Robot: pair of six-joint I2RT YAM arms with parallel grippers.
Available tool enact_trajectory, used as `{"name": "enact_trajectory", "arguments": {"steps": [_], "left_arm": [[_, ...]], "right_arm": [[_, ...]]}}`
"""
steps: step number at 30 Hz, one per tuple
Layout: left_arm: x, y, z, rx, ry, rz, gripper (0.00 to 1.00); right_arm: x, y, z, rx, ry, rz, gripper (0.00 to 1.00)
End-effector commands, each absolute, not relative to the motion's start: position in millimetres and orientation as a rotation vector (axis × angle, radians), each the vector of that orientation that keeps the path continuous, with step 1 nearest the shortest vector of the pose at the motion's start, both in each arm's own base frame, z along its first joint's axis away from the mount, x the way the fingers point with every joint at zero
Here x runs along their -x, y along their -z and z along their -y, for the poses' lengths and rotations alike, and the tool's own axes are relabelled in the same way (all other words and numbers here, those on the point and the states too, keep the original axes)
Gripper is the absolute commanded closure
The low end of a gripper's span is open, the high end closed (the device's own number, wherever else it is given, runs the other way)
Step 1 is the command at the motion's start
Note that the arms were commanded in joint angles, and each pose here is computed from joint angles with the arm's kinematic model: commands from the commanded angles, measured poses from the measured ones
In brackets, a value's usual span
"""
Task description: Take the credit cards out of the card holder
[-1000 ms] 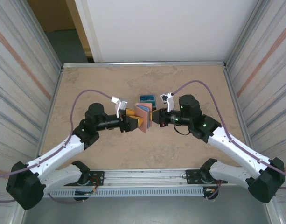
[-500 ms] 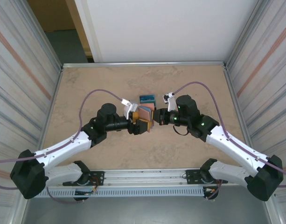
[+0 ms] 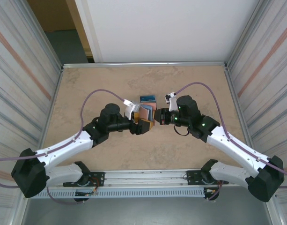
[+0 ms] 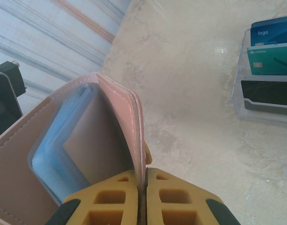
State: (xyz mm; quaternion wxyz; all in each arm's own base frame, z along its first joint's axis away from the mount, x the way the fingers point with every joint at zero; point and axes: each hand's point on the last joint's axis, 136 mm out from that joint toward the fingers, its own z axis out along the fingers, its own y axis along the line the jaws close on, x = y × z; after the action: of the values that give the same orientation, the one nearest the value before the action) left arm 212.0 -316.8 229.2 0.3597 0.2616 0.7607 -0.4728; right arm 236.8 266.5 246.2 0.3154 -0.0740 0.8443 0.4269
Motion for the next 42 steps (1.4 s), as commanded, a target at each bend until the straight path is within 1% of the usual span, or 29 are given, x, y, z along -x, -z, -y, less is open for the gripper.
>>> {"name": "enact_trajectory", "arguments": {"steps": [1, 6, 11, 12, 15, 18, 22, 29, 34, 39, 42], "left_arm": [[-210, -240, 317, -0.675, 1.208, -1.945, 0.18], [-212, -239, 313, -0.652, 1.19, -1.95, 0.2], [-213, -241, 313, -0.643, 1.189, -1.946, 0.26], [-214, -240, 314, -0.644, 1.189, -1.948, 0.27], [-215, -240, 315, -0.643, 1.194, -1.949, 0.31], [-216, -241, 315, -0.643, 1.186, -1.945, 0.31], [-217, -241, 314, -0.637, 1.172, -1.946, 0.28], [-218, -240, 313, -0.626, 1.162, -1.953, 0.31], [-219, -241, 313, -0.621, 1.162, -1.95, 0.37], [-222, -239, 309, -0.601, 1.132, -1.959, 0.47], [-225, -237, 307, -0.585, 1.109, -1.97, 0.47]], "right_arm": [[-247, -260, -259, 0.128, -1.114, -2.163, 1.0], [-248, -261, -251, 0.105, -1.087, -2.16, 1.0], [-247, -258, -249, 0.097, -1.081, -2.164, 1.0], [-243, -267, -246, 0.099, -1.093, -2.137, 1.0], [-242, -268, -245, 0.097, -1.093, -2.135, 1.0], [-242, -266, -242, 0.09, -1.077, -2.142, 1.0], [-241, -266, -240, 0.089, -1.069, -2.144, 1.0], [-239, -267, -240, 0.098, -1.065, -2.15, 1.0], [-239, -265, -239, 0.097, -1.059, -2.154, 1.0], [-238, -265, -240, 0.101, -1.066, -2.152, 1.0], [-238, -266, -239, 0.101, -1.065, -2.15, 1.0]]}}
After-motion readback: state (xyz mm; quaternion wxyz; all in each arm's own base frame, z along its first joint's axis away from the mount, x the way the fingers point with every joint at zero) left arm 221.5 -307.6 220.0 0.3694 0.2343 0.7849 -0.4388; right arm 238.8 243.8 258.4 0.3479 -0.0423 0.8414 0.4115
